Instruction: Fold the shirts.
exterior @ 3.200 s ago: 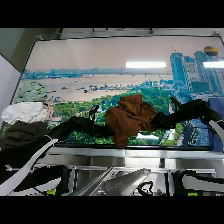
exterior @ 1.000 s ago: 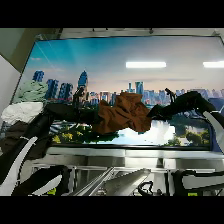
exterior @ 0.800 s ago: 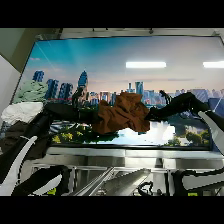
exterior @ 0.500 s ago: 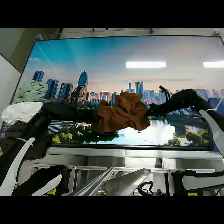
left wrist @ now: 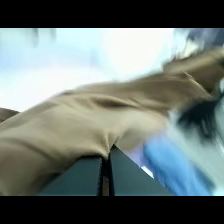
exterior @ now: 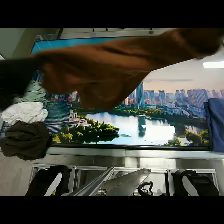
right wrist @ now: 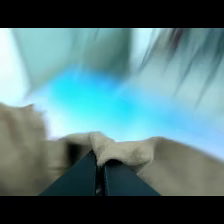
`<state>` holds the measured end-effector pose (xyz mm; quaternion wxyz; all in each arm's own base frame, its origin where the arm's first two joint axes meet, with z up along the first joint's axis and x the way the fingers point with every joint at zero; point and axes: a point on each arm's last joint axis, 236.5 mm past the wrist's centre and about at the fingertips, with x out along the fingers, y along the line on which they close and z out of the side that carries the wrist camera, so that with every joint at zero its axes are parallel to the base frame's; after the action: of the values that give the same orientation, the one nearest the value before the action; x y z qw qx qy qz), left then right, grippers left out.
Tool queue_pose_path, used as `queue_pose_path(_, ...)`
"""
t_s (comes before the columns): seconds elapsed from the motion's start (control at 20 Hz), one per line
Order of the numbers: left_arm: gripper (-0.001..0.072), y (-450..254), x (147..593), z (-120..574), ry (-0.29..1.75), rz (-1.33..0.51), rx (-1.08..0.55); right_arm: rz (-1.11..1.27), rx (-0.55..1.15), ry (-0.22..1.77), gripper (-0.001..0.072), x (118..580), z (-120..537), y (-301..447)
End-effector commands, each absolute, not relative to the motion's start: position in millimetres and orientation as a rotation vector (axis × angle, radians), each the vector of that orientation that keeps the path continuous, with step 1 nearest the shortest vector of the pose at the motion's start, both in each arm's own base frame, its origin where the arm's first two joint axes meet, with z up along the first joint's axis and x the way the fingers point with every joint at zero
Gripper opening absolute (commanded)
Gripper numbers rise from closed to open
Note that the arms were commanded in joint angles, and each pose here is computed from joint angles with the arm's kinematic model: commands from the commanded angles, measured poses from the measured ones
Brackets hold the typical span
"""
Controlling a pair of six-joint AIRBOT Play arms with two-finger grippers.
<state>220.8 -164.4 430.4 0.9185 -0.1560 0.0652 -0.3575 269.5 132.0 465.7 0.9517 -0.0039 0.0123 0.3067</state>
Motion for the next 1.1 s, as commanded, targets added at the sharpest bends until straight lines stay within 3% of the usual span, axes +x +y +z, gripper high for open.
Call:
queue_pose_path(0.0, 0.0015, -134.8, 149.3, 502.5, -0.124, -0.622, -0.206, 0.407, -0.18, -0.375, 0.0019, 150.2, 566.1, 103.0)
queue_pose_path(0.1, 0.0015, -120.9, 168.3, 482.7, -0.044, -0.522, -0.226, 0.383, -0.159, -0.32, 0.002, 159.3, 556.2, 96.6)
queue_pose_path(0.25, 0.0015, -104.6, 231.3, 421.0, 0.169, -0.472, -0.352, 0.466, -0.074, -0.032, 0.002, 233.6, 494.2, 104.4)
queue_pose_path(0.4, 0.0015, -89.8, 305.2, 343.7, 0.36, -0.475, -0.43, 0.588, 0.099, 0.304, 0.002, 323.5, 391.8, 120.9)
queue_pose_path(0.55, 0.0016, -121.2, 377.3, 234.4, 0.581, -0.528, -0.474, 0.635, 0.296, 0.64, 0.002, 388.9, 252.1, 138.6)
queue_pose_path(0.85, 0.0016, -216.9, 457.8, -18.8, 1.019, -0.549, -0.429, 0.522, 0.466, 1.084, 0.002, 430.7, 10.3, 165.0)
queue_pose_path(1.05, 0.0017, -224.8, 493.6, -43.3, 1.164, -0.636, -0.495, 0.461, 0.508, 1.18, 0.0019, 442.8, -48.3, 155.0)
